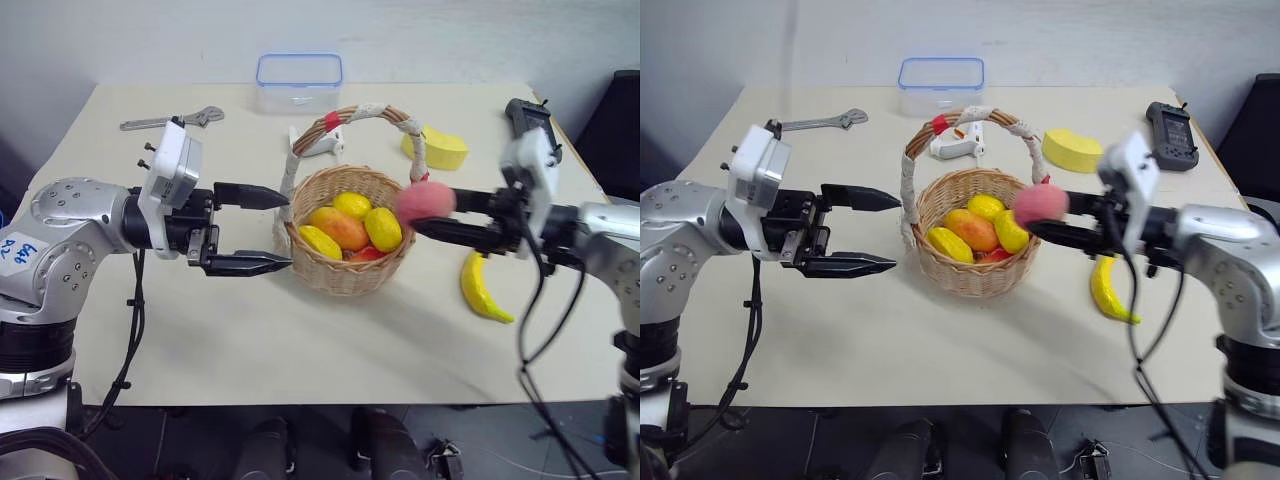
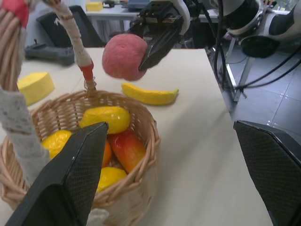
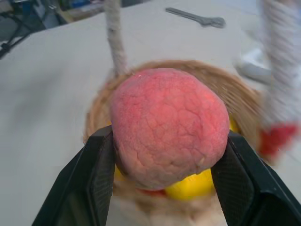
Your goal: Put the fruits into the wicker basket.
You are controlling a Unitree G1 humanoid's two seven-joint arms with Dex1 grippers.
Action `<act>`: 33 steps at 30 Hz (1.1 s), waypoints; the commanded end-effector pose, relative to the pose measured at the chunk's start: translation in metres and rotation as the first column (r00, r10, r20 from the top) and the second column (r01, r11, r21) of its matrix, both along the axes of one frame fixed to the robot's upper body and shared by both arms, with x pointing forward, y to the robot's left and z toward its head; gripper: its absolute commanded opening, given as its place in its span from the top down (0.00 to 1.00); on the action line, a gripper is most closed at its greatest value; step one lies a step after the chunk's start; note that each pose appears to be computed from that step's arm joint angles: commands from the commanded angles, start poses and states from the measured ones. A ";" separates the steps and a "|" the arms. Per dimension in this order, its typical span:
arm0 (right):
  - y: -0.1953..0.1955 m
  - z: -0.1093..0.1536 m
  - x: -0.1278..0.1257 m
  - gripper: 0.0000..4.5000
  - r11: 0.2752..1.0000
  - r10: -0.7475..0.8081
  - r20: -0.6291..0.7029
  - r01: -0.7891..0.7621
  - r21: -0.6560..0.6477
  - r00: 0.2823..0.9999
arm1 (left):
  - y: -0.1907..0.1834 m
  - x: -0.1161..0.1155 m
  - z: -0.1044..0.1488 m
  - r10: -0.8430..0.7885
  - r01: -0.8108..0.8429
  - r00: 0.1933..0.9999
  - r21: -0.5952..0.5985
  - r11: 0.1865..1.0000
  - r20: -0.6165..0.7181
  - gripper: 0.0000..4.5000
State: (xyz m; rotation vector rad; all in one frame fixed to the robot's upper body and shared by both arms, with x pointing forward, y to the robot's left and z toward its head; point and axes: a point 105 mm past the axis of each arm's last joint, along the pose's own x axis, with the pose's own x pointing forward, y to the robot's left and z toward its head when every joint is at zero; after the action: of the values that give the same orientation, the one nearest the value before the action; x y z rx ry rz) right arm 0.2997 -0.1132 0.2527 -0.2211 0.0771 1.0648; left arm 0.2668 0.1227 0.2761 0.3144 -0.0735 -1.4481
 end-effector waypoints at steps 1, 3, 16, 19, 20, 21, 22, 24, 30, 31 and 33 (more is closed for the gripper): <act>0.021 -0.007 0.008 0.46 0.999 -0.017 0.016 0.017 -0.027 1.000 | -0.003 -0.004 0.012 -0.008 0.009 0.998 -0.008 1.000 0.067 0.00; 0.026 -0.009 0.021 0.30 0.998 -0.065 0.011 0.065 -0.018 0.998 | -0.004 -0.004 0.013 -0.012 0.012 0.997 -0.005 1.000 0.071 0.00; -0.059 0.027 -0.038 0.01 0.970 -0.241 -0.014 0.242 0.024 0.970 | -0.005 -0.005 0.009 -0.062 0.060 0.996 0.033 0.998 0.064 0.00; -0.097 0.009 -0.051 0.01 0.905 -0.426 -0.071 0.423 -0.047 0.902 | -0.006 -0.004 0.007 -0.082 0.080 0.995 0.035 0.996 0.059 0.00; -0.113 -0.004 -0.053 0.01 0.857 -0.515 -0.103 0.511 -0.071 0.851 | -0.008 -0.004 0.006 -0.091 0.089 0.994 0.034 0.995 0.058 0.00; -0.125 -0.015 -0.055 0.01 0.811 -0.585 -0.130 0.579 -0.090 0.800 | -0.009 -0.004 0.006 -0.099 0.097 0.993 0.033 0.995 0.057 0.00; -0.134 -0.029 -0.056 0.01 0.765 -0.643 -0.164 0.635 -0.105 0.748 | -0.011 -0.003 0.005 -0.106 0.104 0.993 0.032 0.994 0.057 0.00; -0.140 -0.054 -0.058 0.01 0.711 -0.701 -0.212 0.693 -0.123 0.681 | -0.013 -0.002 0.005 -0.120 0.118 0.991 0.031 0.992 0.058 0.00; -0.136 -0.114 -0.050 0.01 0.578 -0.780 -0.357 0.811 -0.093 0.515 | -0.021 -0.005 0.008 -0.166 0.164 0.984 0.026 0.986 0.069 0.00; -0.134 -0.120 -0.049 0.01 0.575 -0.778 -0.370 0.813 -0.093 0.508 | -0.022 -0.006 0.009 -0.168 0.166 0.983 0.025 0.986 0.070 0.00; -0.137 -0.124 -0.041 0.01 0.551 -0.800 -0.342 0.829 -0.093 0.493 | -0.021 -0.006 0.008 -0.166 0.165 0.984 0.025 0.986 0.070 0.00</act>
State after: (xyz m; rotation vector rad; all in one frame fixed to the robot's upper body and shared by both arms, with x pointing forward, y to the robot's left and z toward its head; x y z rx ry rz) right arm 0.2529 -0.2423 0.1192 0.1443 0.4875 0.1563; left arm 0.2652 0.1025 0.2767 0.3557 -0.1039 -1.5939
